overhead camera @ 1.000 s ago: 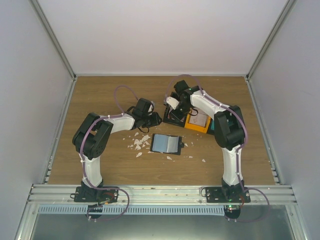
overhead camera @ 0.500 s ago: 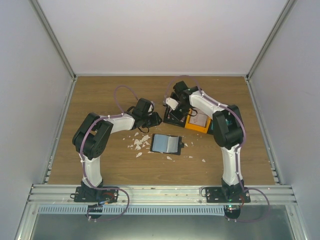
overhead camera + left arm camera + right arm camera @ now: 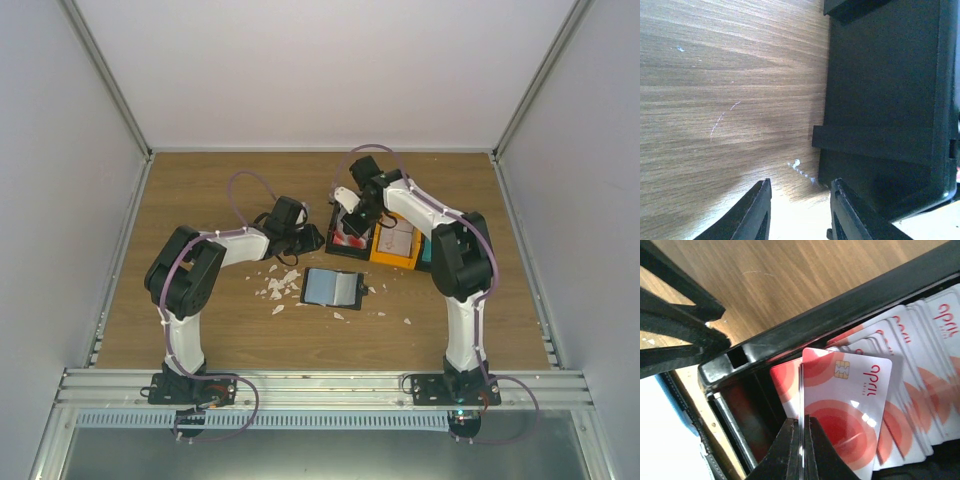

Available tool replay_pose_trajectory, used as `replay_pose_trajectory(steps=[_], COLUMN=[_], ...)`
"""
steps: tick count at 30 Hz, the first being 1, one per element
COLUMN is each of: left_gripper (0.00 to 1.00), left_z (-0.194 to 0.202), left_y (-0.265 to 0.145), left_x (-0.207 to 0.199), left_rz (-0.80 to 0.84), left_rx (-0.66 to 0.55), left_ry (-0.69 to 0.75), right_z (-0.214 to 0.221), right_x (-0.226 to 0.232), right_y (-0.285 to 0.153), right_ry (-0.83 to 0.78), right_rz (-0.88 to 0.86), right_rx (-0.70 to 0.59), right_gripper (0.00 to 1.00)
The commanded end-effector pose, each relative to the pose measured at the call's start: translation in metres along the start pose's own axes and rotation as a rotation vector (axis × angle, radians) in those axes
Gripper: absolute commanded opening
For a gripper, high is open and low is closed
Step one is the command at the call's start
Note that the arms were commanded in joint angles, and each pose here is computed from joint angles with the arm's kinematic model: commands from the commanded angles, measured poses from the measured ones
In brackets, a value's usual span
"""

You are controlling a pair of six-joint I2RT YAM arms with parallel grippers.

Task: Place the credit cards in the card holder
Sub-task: Pick up the credit card from the storage box.

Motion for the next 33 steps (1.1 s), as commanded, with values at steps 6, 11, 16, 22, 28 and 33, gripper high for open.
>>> replay_pose_trajectory(steps=[6, 11, 16, 22, 28, 33], left_gripper=[0.46, 0.57, 0.66, 0.73, 0.79, 0.8], left_z=[-0.013, -0.016, -0.017, -0.018, -0.022, -0.025], left_y=[-0.03, -0.044, -0.05, -0.05, -0.037, -0.028], left_x=[-0.025, -0.04, -0.054, -0.072, -0.084, -0.092], left_rz=[0.154, 0.251, 0.36, 0.507, 0.585, 0.636], left_rx=[-0.111, -0.133, -0.115, -0.048, 0.036, 0.082], left_ry=[0.041, 0.067, 0.091, 0.127, 0.143, 0.137], right_z=[-0.017, -0.01, -0.002, 0.005, 0.02, 0.037], right_x=[-0.022, -0.026, -0.029, -0.024, -0.022, -0.019], right_y=[-0.049, -0.068, -0.081, -0.092, -0.111, -0.122], right_ry=[0.125, 0.272, 0.461, 0.588, 0.629, 0.634], right_rz=[0.194, 0.207, 0.134, -0.08, -0.203, -0.337], right_rx=[-0.123, -0.218, -0.332, -0.526, -0.654, -0.738], right_gripper=[0.01, 0.01, 0.0, 0.01, 0.01, 0.0])
Point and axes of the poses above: each gripper's point midway between its finger pads, its own y axis out along the fingers, its own x axis along the line the jaws close on, z = x × y, the point moved 8 cm from there along -y, back along the fingers, and after that the axes turned 4 degrees about -y, right-handed, at the moved point
